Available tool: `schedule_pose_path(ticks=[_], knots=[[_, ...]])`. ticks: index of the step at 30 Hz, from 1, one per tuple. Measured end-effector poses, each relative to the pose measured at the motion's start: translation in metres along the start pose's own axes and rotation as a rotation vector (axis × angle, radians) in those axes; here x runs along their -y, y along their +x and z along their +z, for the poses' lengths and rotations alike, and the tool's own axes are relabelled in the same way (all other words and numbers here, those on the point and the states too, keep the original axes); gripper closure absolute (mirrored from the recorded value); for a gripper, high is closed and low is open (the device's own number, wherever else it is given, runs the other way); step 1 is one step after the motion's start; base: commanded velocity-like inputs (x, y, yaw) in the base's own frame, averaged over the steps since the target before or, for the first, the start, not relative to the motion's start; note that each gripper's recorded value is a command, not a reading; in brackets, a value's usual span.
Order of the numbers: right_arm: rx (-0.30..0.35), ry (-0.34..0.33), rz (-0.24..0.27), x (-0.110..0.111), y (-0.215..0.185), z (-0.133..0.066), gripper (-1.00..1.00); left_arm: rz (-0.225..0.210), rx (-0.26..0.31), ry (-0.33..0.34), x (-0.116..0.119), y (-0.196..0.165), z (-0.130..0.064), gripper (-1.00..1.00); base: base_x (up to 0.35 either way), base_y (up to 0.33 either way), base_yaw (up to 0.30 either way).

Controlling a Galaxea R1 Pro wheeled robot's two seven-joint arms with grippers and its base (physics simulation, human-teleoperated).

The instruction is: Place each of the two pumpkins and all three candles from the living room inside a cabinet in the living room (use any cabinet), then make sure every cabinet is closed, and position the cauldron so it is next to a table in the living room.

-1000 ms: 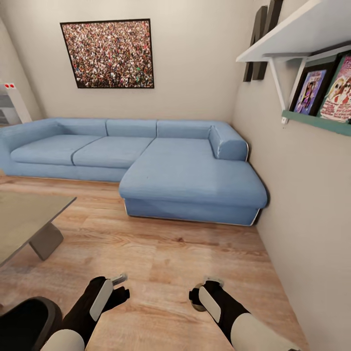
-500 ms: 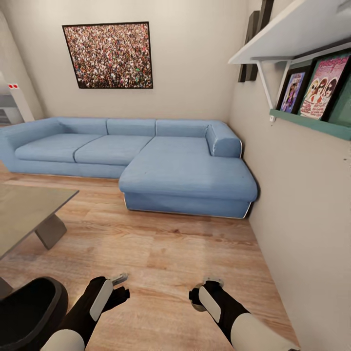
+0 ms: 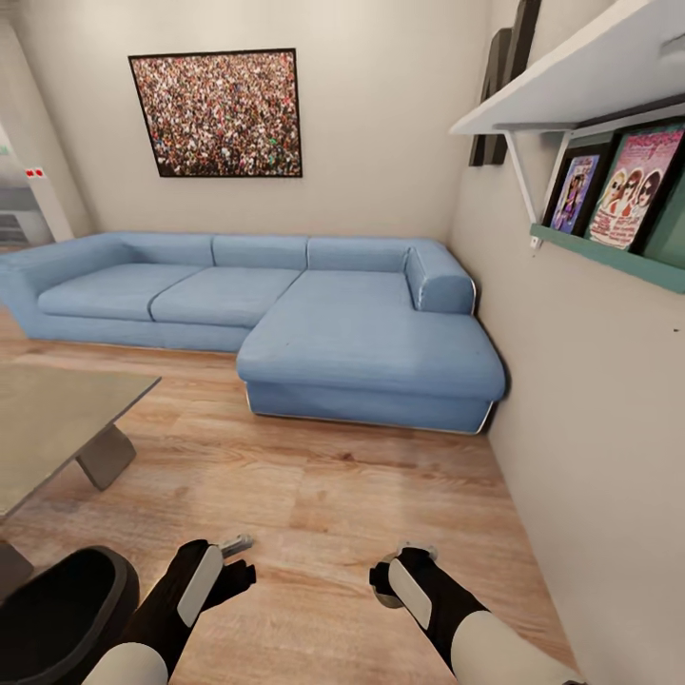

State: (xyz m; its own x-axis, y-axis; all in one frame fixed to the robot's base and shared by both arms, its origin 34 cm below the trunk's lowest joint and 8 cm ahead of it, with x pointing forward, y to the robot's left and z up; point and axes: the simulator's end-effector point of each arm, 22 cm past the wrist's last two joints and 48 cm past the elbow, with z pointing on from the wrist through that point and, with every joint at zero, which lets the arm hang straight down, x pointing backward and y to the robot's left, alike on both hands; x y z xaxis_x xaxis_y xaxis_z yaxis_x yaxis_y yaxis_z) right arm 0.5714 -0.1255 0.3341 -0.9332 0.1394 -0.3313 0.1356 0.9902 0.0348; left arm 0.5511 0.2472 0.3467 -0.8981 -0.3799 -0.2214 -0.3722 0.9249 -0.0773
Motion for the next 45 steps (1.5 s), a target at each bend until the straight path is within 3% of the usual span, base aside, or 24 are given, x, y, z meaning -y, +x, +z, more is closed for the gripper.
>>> schedule_pose_path(ticks=[11,45], knots=[[-0.005,-0.001,0.007,-0.001,-0.013,-0.021,1.0,0.002,0.001,0.009,0.011,-0.009,-0.022,-1.0,-0.242,0.0,0.279],[-0.007,-0.001,0.007,-0.006,-0.05,-0.084,1.0,0.004,-0.006,0.015,0.028,-0.035,-0.089,-1.0,-0.052,0.0,0.289]])
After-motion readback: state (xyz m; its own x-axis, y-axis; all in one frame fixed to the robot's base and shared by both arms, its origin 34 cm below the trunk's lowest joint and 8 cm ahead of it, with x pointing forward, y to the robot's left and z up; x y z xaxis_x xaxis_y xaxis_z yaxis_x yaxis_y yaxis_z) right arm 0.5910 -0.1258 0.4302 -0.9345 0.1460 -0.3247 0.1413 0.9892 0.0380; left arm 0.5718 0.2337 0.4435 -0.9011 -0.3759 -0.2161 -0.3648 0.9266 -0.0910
